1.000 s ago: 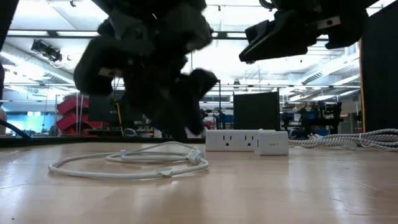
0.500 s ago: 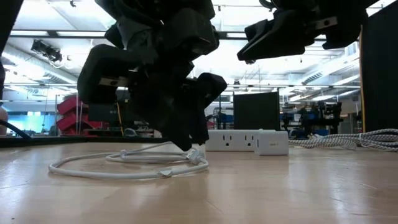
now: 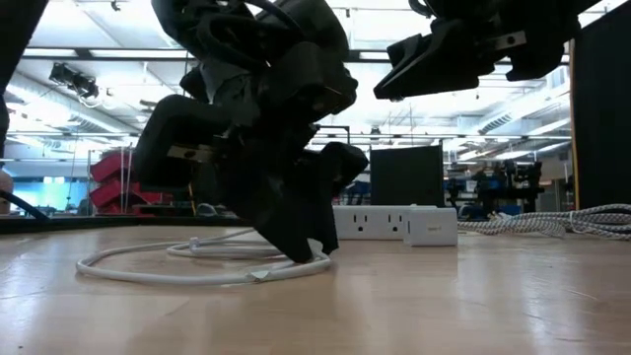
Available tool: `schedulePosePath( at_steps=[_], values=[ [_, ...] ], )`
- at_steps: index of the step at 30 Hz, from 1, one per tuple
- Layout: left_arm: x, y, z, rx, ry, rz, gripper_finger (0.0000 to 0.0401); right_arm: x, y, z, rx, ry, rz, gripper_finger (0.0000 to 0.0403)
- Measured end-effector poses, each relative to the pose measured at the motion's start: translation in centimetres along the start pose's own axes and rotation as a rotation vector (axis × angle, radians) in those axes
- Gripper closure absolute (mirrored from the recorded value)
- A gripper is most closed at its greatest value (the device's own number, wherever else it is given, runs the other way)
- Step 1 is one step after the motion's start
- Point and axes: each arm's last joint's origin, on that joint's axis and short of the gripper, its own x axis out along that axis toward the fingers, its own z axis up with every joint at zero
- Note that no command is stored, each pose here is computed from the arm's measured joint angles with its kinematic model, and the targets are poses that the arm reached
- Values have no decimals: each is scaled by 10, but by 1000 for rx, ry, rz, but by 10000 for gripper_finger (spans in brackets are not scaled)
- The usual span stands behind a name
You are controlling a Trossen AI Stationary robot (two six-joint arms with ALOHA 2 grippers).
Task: Insert USB
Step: Insert the white charger cable into the white charger adapter
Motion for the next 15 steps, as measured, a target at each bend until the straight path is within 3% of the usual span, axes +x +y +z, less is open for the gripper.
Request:
schedulePosePath(
  at_steps=[5, 15],
  values=[
    [-9, -1, 4, 9, 0, 19, 383, 0, 0, 0, 0, 2, 1, 377],
    [-70, -3, 22, 18, 60, 259, 397, 0, 0, 0, -1, -2, 0, 378]
  ],
)
